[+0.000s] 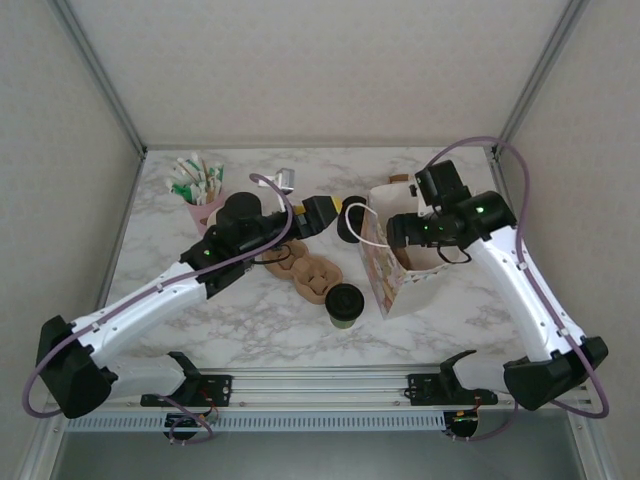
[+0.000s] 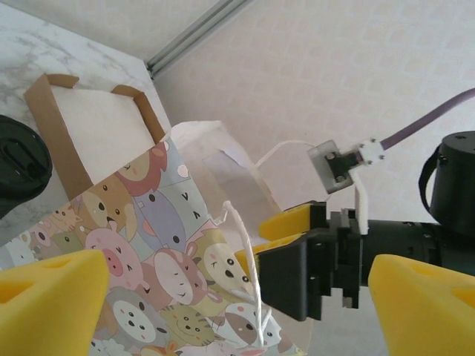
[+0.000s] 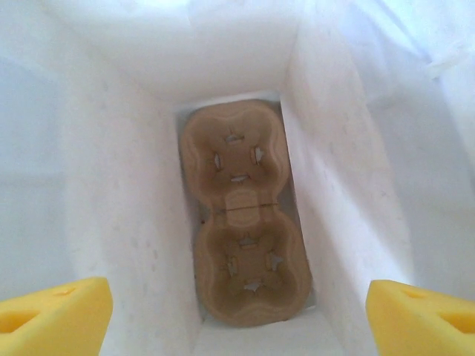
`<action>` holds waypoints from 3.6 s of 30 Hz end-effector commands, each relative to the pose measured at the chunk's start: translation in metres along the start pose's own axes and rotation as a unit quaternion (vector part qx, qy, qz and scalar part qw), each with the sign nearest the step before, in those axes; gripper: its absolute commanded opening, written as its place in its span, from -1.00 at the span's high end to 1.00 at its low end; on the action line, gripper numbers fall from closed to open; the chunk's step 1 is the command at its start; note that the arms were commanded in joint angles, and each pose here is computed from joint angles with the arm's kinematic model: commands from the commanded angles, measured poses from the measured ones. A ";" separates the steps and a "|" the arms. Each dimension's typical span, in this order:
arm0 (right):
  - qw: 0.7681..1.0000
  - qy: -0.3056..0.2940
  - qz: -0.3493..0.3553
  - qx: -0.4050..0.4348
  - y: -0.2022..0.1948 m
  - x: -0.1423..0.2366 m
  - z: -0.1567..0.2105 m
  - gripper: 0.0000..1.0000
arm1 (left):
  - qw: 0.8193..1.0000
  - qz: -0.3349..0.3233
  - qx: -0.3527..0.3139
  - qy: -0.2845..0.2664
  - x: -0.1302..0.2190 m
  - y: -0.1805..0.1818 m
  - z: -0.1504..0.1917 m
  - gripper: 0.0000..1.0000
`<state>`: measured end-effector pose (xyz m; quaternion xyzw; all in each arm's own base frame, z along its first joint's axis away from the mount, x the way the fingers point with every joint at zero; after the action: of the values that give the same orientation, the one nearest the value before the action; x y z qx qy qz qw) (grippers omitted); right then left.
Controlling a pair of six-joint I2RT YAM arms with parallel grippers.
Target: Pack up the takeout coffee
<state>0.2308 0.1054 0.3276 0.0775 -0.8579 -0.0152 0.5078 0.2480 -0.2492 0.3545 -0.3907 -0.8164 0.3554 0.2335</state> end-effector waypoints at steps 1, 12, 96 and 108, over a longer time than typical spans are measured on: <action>0.999 -0.024 -0.023 -0.004 0.001 0.028 0.003 -0.83 | 0.999 0.008 -0.021 -0.031 0.018 -0.020 -0.014 -0.88; 0.988 -0.091 -0.126 0.006 0.008 0.092 0.013 -0.98 | 0.997 -0.012 -0.028 -0.065 0.061 -0.031 -0.022 -0.99; 0.954 0.225 0.015 0.197 0.143 -0.100 0.115 -0.61 | 0.989 -0.141 -0.013 -0.031 0.105 0.081 0.062 -0.99; 0.956 0.227 0.019 0.184 0.137 -0.102 0.115 -0.62 | 0.990 -0.136 -0.015 -0.032 0.105 0.079 0.061 -0.99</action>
<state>0.1638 0.2540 0.2011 0.1664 -0.7153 0.1782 0.6549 0.1828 -0.1543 0.2588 -0.2537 -0.8725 0.3223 0.2653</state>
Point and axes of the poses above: each hand's point on the last joint's axis, 136 mm out from that joint toward the fingers, its own x axis back along the fingers, its own y axis along the line the jaws close on, z = x × y, the point moved 7 cm from there along x, back along the fingers, and after that the axes turned 4 degrees about -x, right-handed, at the moved point
